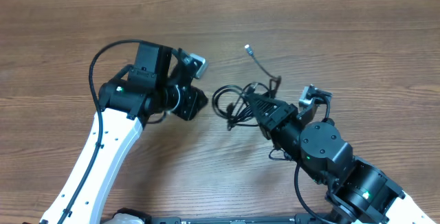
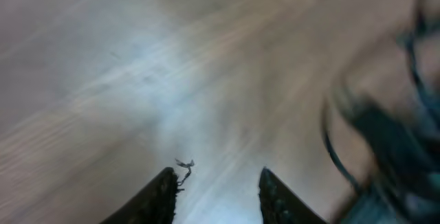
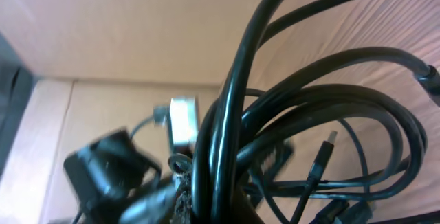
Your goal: Untangle cables
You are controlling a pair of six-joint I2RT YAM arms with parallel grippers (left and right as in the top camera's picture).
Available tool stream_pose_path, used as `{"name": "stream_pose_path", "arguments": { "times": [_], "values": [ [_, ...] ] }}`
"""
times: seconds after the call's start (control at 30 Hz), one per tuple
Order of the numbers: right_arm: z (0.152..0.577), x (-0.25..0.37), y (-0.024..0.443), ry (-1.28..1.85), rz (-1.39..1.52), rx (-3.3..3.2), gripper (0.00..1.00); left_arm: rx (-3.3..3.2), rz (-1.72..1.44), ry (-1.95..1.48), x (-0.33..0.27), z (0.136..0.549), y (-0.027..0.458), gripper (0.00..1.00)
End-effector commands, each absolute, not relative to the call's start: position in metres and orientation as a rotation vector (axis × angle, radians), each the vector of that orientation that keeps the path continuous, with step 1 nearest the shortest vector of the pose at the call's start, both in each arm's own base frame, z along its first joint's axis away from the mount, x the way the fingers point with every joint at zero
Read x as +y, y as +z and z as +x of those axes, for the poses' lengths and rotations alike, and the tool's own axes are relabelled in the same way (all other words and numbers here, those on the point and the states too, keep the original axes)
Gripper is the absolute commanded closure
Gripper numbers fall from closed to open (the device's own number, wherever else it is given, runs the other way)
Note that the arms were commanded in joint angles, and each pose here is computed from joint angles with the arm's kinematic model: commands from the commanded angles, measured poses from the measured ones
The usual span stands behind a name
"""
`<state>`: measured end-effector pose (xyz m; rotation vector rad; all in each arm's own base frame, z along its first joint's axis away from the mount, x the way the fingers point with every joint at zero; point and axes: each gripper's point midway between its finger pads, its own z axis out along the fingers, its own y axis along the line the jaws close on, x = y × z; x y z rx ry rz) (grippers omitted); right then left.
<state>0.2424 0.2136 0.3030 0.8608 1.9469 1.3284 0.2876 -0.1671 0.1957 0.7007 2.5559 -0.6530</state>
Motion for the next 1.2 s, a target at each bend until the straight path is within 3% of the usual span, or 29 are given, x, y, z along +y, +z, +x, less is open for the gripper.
{"name": "stream_pose_path", "arguments": {
  "times": [0.0,0.27,0.43,0.7,1.17],
  "values": [
    [0.256,0.187,0.314,1.199,0.912,1.822,0.96,2.435,0.928,-0.897,-0.192,0.261,0.211,0.53],
    [0.256,0.19,0.31,1.209,0.928,1.834,0.96,2.195,1.145,-1.166,-0.215,0.233,0.235,0.32],
    [0.246,0.211,0.316,1.345,0.875,1.895,0.96,2.113,1.175,-1.153,-0.219,0.24,0.242,0.28],
    [0.231,0.231,0.318,1.465,0.786,1.984,0.96,2.02,1.188,-1.104,-0.224,0.255,0.25,0.44],
    [0.205,0.259,0.331,1.668,0.621,2.08,0.96,2.207,1.071,-0.787,-0.199,0.288,0.224,0.54]
  ]
}}
